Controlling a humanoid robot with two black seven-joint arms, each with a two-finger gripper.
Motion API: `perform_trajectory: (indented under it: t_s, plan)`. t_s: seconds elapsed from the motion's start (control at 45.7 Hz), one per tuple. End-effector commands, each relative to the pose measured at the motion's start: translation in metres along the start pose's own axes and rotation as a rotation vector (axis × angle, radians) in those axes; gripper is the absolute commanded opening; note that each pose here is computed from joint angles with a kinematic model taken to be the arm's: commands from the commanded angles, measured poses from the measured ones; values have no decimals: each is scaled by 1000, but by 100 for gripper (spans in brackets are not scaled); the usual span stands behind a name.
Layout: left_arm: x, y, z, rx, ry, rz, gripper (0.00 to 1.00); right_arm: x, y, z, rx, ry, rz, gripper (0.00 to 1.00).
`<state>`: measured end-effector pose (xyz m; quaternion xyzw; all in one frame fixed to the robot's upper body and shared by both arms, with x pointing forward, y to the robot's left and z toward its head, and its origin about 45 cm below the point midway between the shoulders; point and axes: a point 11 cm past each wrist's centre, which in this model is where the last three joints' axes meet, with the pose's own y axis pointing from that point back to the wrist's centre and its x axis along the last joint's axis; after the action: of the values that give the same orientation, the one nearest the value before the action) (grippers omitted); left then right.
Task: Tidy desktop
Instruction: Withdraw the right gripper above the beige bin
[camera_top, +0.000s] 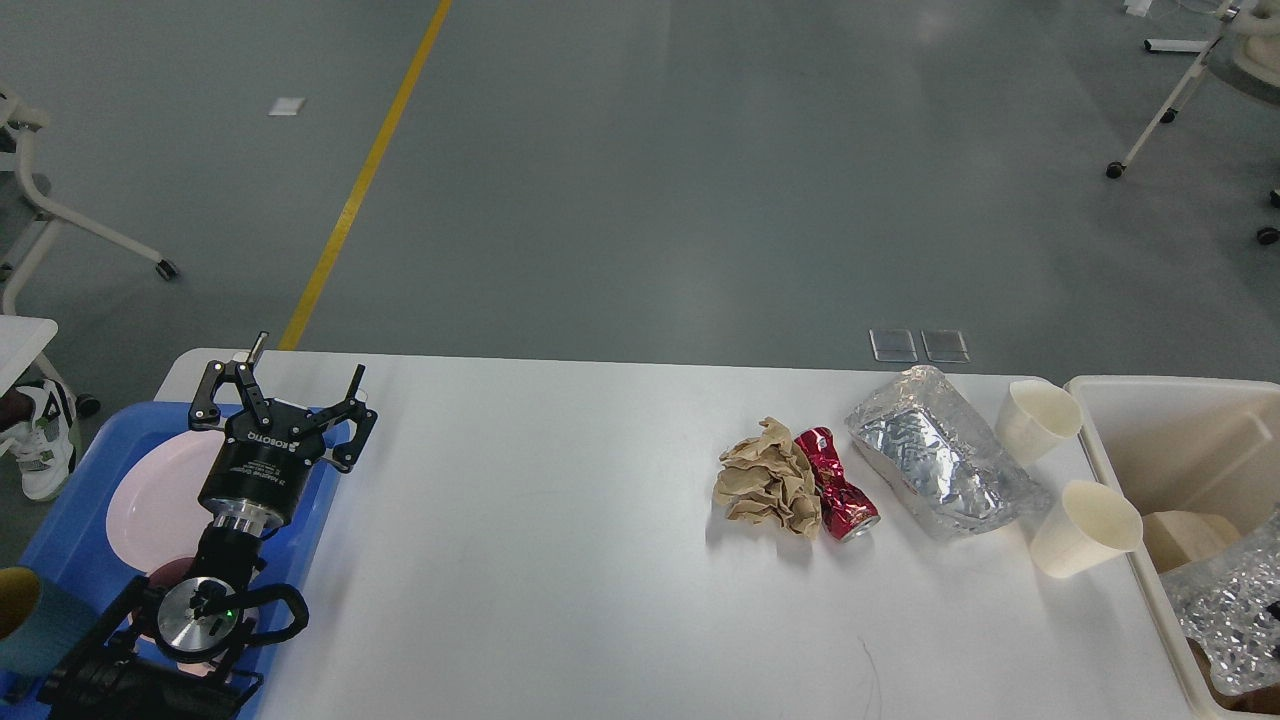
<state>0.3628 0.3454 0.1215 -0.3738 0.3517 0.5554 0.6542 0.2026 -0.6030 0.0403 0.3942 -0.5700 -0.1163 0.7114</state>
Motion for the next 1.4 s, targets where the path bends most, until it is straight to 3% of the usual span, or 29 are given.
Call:
perform_trajectory:
  t_s: [0.0, 0.066, 0.153, 0.175, 0.197, 0.569, 0.831, 1.115, 1.378]
  plan:
    - [0, 0, 0, 0, 0, -1, 97, -18, 0, 3, -6, 12, -6, 0]
    - [0, 0, 0, 0, 0, -1, 96, -18, 0, 3, -4, 12, 1, 0]
    - [0, 0, 0, 0, 0, 1, 96, -7, 0, 2, 1, 4, 38, 80]
    - [0, 0, 0, 0, 0, 1, 96, -5, 0, 2, 3, 4, 48, 95]
    - [0, 0, 0, 0, 0, -1, 97, -5, 0, 2, 2, 4, 52, 100]
    - [0, 0, 0, 0, 0, -1, 97, -10, 1, -2, 2, 0, 25, 100]
    - [0, 0, 0, 0, 0, -1, 97, 78, 23, -12, -38, 21, -28, 100]
    - [0, 0, 0, 0, 0, -1, 96, 148, 101, -83, 6, 195, -167, 100]
    - [0, 0, 0, 0, 0, 1, 96, 160, 232, -215, 160, 599, -362, 100]
